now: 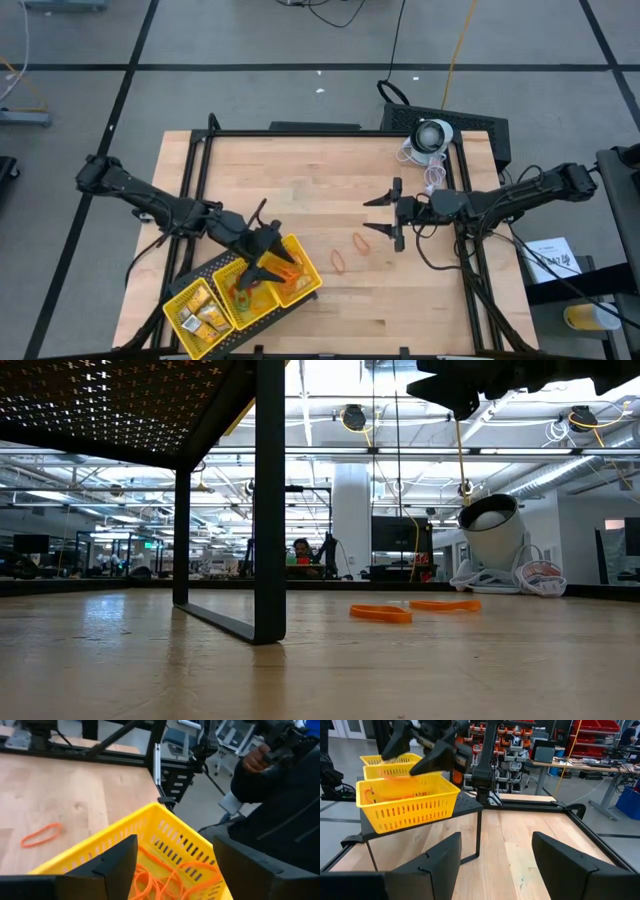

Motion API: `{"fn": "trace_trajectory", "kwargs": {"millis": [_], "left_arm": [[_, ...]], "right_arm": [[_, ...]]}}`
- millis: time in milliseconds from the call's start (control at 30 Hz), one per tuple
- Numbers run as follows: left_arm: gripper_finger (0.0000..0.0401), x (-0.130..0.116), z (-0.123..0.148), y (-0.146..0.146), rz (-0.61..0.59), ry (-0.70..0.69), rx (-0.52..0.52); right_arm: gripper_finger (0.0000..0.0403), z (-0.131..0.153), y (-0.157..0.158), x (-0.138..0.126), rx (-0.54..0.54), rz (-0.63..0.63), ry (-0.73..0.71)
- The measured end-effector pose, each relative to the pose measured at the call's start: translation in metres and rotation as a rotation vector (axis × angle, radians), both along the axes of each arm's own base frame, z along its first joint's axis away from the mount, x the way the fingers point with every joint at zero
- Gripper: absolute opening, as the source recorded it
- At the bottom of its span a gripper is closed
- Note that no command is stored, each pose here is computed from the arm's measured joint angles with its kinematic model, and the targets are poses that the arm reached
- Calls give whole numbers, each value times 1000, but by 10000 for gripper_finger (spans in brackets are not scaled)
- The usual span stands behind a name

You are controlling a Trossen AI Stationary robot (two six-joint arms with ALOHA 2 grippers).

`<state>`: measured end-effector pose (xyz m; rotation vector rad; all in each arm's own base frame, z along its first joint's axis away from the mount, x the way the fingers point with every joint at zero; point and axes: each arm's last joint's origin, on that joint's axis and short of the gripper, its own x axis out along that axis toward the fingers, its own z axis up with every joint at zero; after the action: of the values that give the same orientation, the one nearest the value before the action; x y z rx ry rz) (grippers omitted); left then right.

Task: Pick & Place Office Desk Supplies
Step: Put the orange rubber band into the right yellow bin on the shelf

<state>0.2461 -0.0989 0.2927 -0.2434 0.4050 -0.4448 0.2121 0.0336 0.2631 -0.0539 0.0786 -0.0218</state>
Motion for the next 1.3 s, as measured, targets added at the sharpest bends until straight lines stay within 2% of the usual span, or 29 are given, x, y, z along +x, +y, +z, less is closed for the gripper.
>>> {"fn": "trace_trajectory", "kwargs": {"millis": [200,367,433,533,733,800,967,1100,1300], "left_arm": [[290,3,0,8,78,24,-40],[289,6,0,16,120,49,-97],[286,3,6,23,111,26,-121],[282,-10,23,31,90,-74,-78],[280,-35,34,32,109,-256,61],[282,-42,26,34,133,-276,81],[283,-49,7,42,263,-303,40],[283,-50,-5,48,343,-265,6],[283,-49,-10,53,398,-242,-11]], "right_arm": [[233,-1,0,1,26,-2,8],[234,-2,0,1,49,-4,9],[232,-3,0,1,78,-6,16],[229,-9,1,6,120,-13,49],[228,-37,5,23,198,-35,186],[228,-51,8,29,189,-38,253],[226,-91,17,36,155,-71,469],[222,-121,26,34,117,-122,634],[221,-143,39,33,188,-169,712]]}}
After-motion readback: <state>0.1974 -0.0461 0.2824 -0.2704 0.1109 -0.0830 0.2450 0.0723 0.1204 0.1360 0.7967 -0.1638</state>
